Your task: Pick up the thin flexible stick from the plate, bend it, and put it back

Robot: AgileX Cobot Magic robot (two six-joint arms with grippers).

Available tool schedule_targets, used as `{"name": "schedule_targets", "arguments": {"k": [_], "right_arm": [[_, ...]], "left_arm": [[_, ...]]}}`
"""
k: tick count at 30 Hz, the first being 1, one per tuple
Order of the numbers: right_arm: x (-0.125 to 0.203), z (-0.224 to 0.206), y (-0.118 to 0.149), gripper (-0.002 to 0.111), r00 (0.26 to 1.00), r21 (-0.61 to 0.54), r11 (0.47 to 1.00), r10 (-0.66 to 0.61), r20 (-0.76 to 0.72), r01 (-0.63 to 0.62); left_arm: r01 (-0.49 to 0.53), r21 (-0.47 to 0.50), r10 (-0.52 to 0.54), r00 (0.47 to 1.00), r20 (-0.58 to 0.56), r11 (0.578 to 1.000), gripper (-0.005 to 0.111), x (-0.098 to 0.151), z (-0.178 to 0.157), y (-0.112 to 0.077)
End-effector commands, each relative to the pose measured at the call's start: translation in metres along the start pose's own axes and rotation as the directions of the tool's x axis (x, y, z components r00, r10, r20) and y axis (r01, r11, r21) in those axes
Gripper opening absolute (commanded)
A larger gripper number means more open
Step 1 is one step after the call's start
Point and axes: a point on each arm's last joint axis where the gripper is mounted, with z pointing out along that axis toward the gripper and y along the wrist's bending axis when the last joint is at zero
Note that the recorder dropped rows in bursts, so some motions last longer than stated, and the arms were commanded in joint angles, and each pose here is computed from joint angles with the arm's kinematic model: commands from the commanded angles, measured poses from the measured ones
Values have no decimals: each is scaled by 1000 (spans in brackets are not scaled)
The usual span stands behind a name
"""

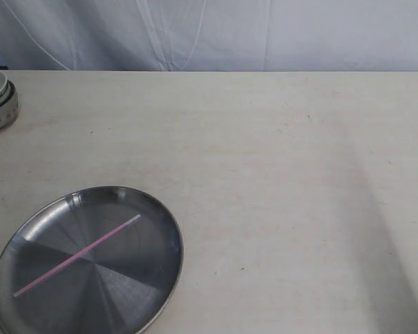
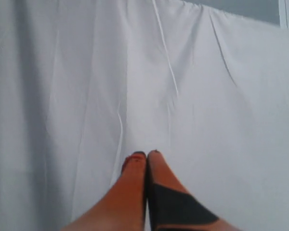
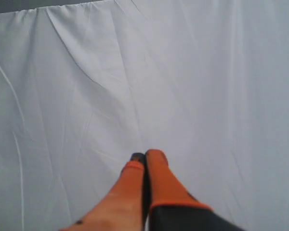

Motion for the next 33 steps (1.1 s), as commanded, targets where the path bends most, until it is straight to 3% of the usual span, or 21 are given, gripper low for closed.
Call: {"name": "schedule_targets", "arguments": {"k": [1, 4, 5, 7, 8, 9, 11, 13, 16, 18, 20, 23, 26, 28, 33], "right_arm": [[0, -1, 0, -1, 1000, 3, 1000, -5, 11, 5], [0, -1, 0, -1, 1000, 3, 1000, -5, 11, 5], [0, -1, 0, -1, 1000, 3, 1000, -5, 11, 5], [0, -1, 0, -1, 1000, 3, 1000, -5, 11, 5], [0, -1, 0, -1, 1000, 3, 1000, -5, 11, 5], [0, -1, 0, -1, 1000, 3, 1000, -5, 11, 5], [0, -1, 0, -1, 1000, 3, 1000, 6, 11, -6], [0, -1, 0, -1, 999, 3, 999, 33, 11, -33], [0, -1, 0, -1, 994, 2, 994, 107, 12, -108], [0, -1, 0, -1, 993, 2, 993, 116, 12, -116], [0, -1, 0, -1, 993, 2, 993, 116, 12, -116], [0, -1, 0, -1, 993, 2, 993, 116, 12, -116], [0, -1, 0, -1, 993, 2, 993, 120, 10, -120], [0, -1, 0, -1, 992, 2, 992, 125, 8, -125], [0, -1, 0, -1, 992, 2, 992, 125, 8, -125]], "left_arm": [[154, -18, -152, 985, 84, 988, 0, -7, -1, 3], [189, 0, -187, 974, 128, 982, 0, -11, -1, 2], [254, -21, -250, 961, 122, 967, 0, -10, -1, 5], [432, -108, -427, 902, 67, 896, 0, -5, 1, 11], [469, -157, -473, 881, 13, 869, 0, -6, 4, 11], [444, -192, -463, 884, -64, 875, 0, -9, 7, 8], [286, -213, -331, 919, -216, 934, 0, -21, 20, 4], [157, -224, -225, 921, -318, 962, 0, -35, 37, 2], [-12, -283, -149, 828, -540, 959, 0, -50, 70, 6], [-172, -208, -35, 685, -728, 963, 0, -51, 96, 8], [-222, -44, 71, 484, -872, 974, 0, -43, 120, 6], [-86, 151, 168, 245, -955, 985, 0, -31, 155, -5], [80, 193, 194, -8, -981, 978, 0, -4, 180, -7], [114, 175, 188, -119, -975, 978, 0, 15, 190, -3], [142, 133, 171, -302, -938, 981, 11, 71, 200, 12]]}}
